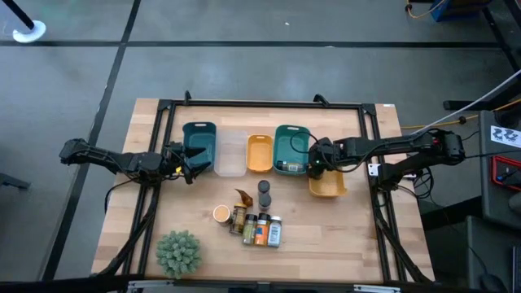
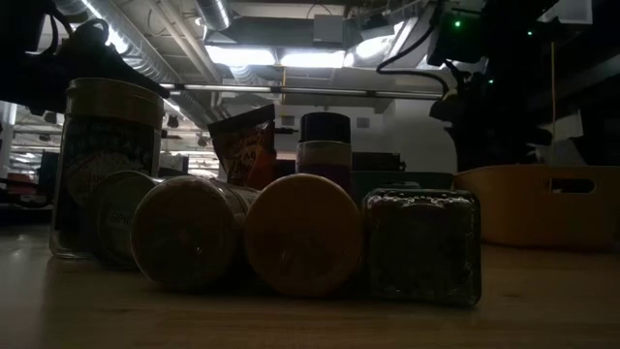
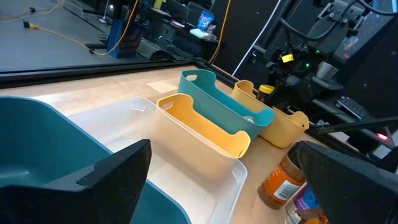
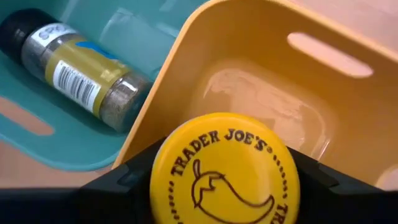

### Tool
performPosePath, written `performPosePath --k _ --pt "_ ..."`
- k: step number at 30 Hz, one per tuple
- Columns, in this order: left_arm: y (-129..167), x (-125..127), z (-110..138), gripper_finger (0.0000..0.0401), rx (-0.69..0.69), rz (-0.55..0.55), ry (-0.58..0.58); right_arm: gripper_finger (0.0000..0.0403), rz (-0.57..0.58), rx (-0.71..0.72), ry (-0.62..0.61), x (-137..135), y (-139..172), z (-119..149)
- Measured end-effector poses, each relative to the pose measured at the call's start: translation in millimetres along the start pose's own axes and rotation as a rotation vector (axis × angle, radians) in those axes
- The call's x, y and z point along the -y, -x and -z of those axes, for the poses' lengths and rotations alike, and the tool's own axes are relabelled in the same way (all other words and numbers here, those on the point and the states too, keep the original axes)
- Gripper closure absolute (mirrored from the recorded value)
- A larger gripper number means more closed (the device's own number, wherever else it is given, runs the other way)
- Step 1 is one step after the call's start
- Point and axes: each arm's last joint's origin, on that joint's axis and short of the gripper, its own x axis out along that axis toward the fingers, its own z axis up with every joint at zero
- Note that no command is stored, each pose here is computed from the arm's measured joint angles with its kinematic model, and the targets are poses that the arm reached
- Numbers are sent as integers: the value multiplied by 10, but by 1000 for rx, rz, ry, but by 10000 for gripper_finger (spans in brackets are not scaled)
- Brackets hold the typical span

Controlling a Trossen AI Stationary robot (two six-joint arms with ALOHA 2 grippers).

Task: Sort spices by type
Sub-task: Put the yellow seasoning can into the right yellow bin

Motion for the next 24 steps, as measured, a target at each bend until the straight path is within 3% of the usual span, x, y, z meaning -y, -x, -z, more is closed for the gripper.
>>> performPosePath --k 7,24 --pt "0 0 1 12 0 0 0 162 -15 -24 9 -4 0 7" --pt "0 0 0 12 0 0 0 162 -29 -8 203 -36 45 -24"
